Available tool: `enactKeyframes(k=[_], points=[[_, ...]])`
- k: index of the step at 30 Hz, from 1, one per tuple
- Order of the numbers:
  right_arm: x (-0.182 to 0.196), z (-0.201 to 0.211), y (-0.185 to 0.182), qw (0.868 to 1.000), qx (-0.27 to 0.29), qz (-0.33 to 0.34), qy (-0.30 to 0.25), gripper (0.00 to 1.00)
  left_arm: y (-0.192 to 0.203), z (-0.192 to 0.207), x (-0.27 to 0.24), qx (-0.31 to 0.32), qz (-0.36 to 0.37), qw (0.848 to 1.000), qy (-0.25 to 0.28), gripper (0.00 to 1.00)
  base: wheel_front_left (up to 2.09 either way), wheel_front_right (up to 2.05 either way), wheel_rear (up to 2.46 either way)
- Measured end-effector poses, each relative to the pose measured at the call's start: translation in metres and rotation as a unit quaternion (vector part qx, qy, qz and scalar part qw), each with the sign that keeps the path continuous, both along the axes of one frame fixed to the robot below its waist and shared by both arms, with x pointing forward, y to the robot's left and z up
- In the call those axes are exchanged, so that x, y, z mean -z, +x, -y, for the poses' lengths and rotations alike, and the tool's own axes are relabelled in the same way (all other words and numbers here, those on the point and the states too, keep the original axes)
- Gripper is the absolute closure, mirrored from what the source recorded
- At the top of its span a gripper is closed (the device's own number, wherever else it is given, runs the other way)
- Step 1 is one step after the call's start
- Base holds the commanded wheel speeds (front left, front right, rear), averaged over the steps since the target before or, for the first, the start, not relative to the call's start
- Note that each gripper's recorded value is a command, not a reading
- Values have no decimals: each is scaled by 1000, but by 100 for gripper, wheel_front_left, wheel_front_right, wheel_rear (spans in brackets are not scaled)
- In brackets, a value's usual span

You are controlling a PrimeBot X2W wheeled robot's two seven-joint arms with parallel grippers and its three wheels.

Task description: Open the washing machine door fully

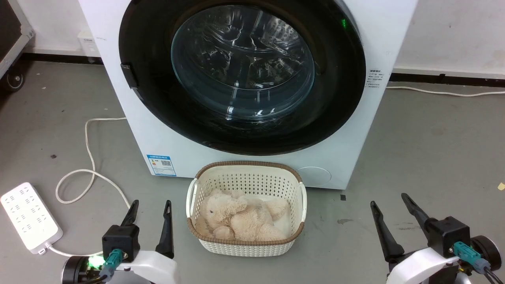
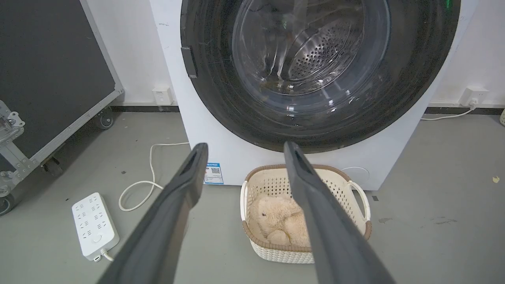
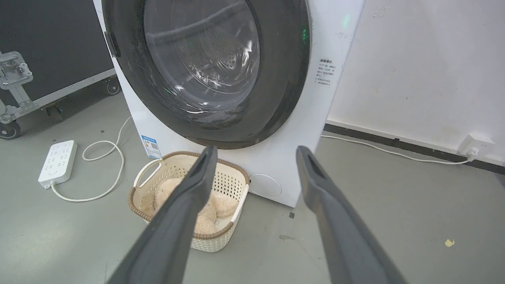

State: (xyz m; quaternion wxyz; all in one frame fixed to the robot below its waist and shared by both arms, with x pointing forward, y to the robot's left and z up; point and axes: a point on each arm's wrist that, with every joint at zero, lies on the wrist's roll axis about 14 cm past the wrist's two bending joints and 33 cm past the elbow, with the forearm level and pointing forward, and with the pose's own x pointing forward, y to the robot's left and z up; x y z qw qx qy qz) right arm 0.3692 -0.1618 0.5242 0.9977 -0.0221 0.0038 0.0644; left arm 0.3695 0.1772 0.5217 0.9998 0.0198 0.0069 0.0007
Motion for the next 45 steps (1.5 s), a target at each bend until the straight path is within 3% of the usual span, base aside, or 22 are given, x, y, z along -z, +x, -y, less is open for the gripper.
enactKeyframes(k=[21, 22, 23, 24, 45], points=[[8, -4, 10, 1000, -7, 3, 8, 0, 8, 6, 7, 7, 4, 1000, -1, 0, 0, 0, 0], [9, -5, 11, 1000, -7, 2, 9, 17, 9, 7, 6, 8, 5, 1000, -1, 0, 0, 0, 0], [10, -5, 11, 1000, -8, 1, 9, 71, 10, 8, 6, 9, 7, 1000, -1, 0, 0, 0, 0], [10, -5, 13, 1000, -8, 1, 10, 100, 11, 8, 6, 10, 8, 1000, -1, 0, 0, 0, 0], [-20, 21, 74, 996, 5, 36, 85, 100, 30, 12, 12, 14, 15, 1000, 1, 0, 0, 0, 0]])
